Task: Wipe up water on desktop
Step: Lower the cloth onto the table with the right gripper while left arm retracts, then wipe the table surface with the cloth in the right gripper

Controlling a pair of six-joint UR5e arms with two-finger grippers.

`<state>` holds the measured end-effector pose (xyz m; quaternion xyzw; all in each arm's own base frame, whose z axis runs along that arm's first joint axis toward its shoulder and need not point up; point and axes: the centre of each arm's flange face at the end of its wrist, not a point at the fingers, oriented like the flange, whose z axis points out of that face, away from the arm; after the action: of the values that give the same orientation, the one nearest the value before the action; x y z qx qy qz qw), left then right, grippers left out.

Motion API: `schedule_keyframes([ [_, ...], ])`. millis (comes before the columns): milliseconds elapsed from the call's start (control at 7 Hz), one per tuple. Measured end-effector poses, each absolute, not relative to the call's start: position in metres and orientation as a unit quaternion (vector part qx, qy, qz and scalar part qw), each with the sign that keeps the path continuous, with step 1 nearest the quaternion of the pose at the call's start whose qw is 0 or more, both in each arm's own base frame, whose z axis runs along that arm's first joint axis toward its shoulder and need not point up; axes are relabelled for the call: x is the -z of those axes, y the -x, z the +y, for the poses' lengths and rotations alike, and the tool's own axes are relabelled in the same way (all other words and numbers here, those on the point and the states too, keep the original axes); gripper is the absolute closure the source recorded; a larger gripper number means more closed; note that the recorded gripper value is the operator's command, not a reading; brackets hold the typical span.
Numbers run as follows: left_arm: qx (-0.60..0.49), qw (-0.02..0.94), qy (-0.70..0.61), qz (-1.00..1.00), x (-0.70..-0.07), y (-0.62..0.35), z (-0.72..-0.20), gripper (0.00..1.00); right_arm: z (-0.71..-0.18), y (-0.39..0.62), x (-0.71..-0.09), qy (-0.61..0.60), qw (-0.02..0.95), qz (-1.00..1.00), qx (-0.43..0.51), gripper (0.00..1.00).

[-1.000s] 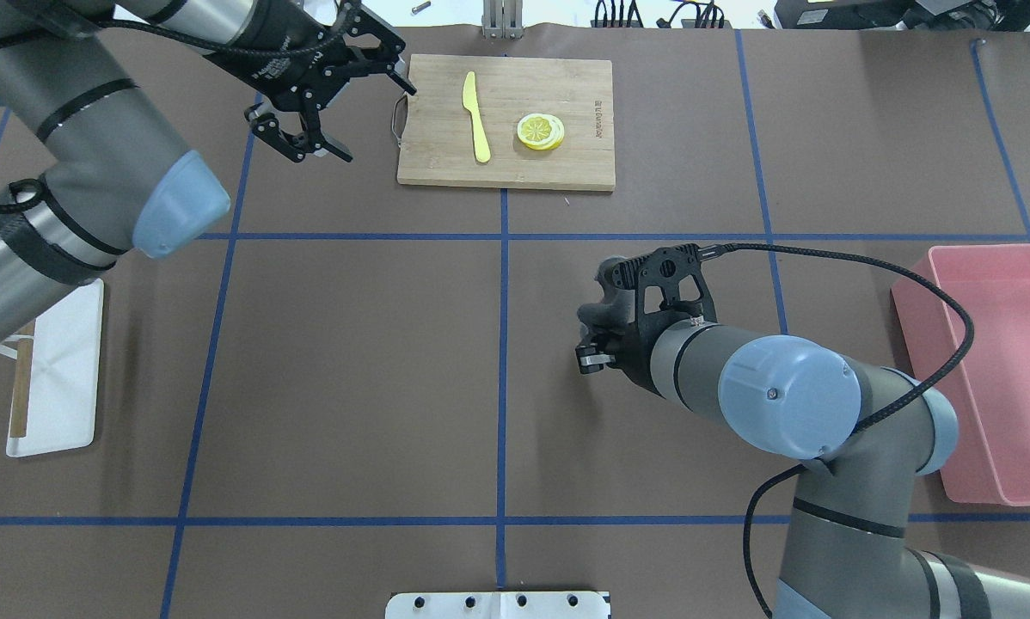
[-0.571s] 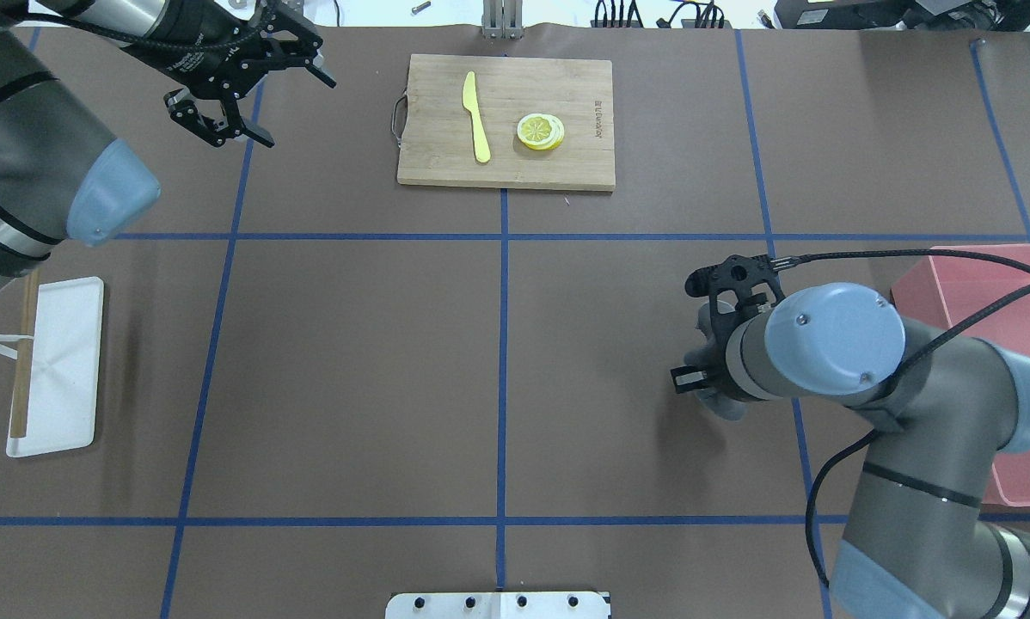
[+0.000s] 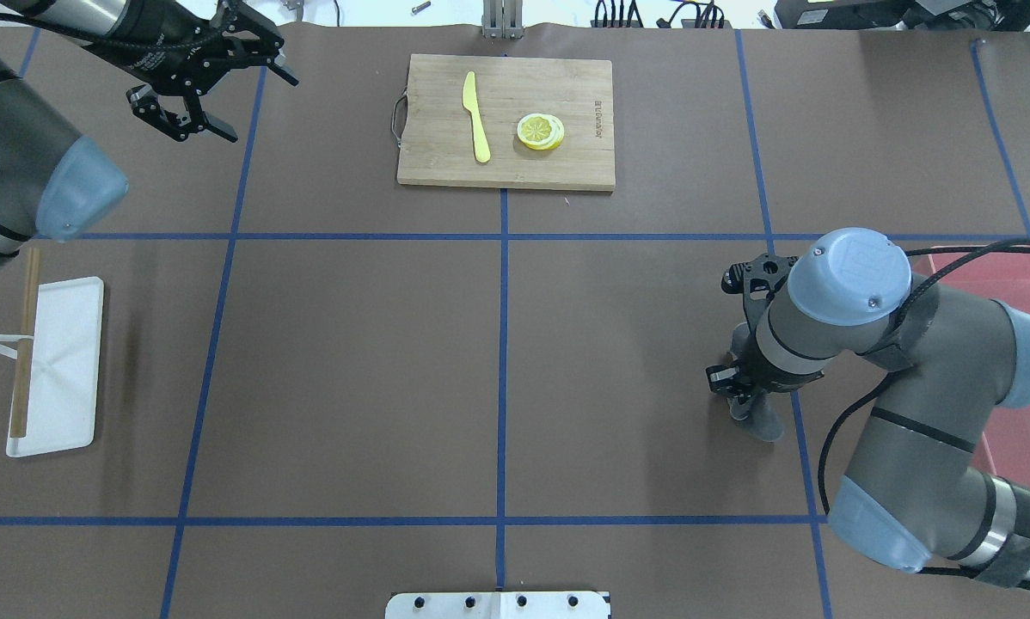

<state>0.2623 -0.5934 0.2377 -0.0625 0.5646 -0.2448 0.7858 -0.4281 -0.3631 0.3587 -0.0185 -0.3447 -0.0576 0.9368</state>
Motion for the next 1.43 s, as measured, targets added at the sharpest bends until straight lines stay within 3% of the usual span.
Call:
schedule_keyframes([
  [429, 0.248, 0.787, 0.06, 0.562, -0.243, -0.257, -0.596, 0.02, -0.335, 0.549, -0.264, 0.027, 0.925, -0.377, 0.028, 1.0],
  [571, 0.25, 0.787, 0.06, 0.561, -0.244, -0.256, -0.597, 0.02, -0.333, 0.56, -0.261, 0.029, 0.927, -0.375, 0.021, 1.0],
  [1143, 0.257, 0.786, 0.06, 0.559, -0.248, -0.248, -0.602, 0.02, -0.345, 0.4, -0.393, 0.011, 0.943, -0.32, 0.091, 1.0],
  [1429, 0.262, 0.788, 0.057, 0.553, -0.267, -0.234, -0.603, 0.02, -0.34, 0.41, -0.382, 0.012, 0.94, -0.327, 0.092, 1.0],
])
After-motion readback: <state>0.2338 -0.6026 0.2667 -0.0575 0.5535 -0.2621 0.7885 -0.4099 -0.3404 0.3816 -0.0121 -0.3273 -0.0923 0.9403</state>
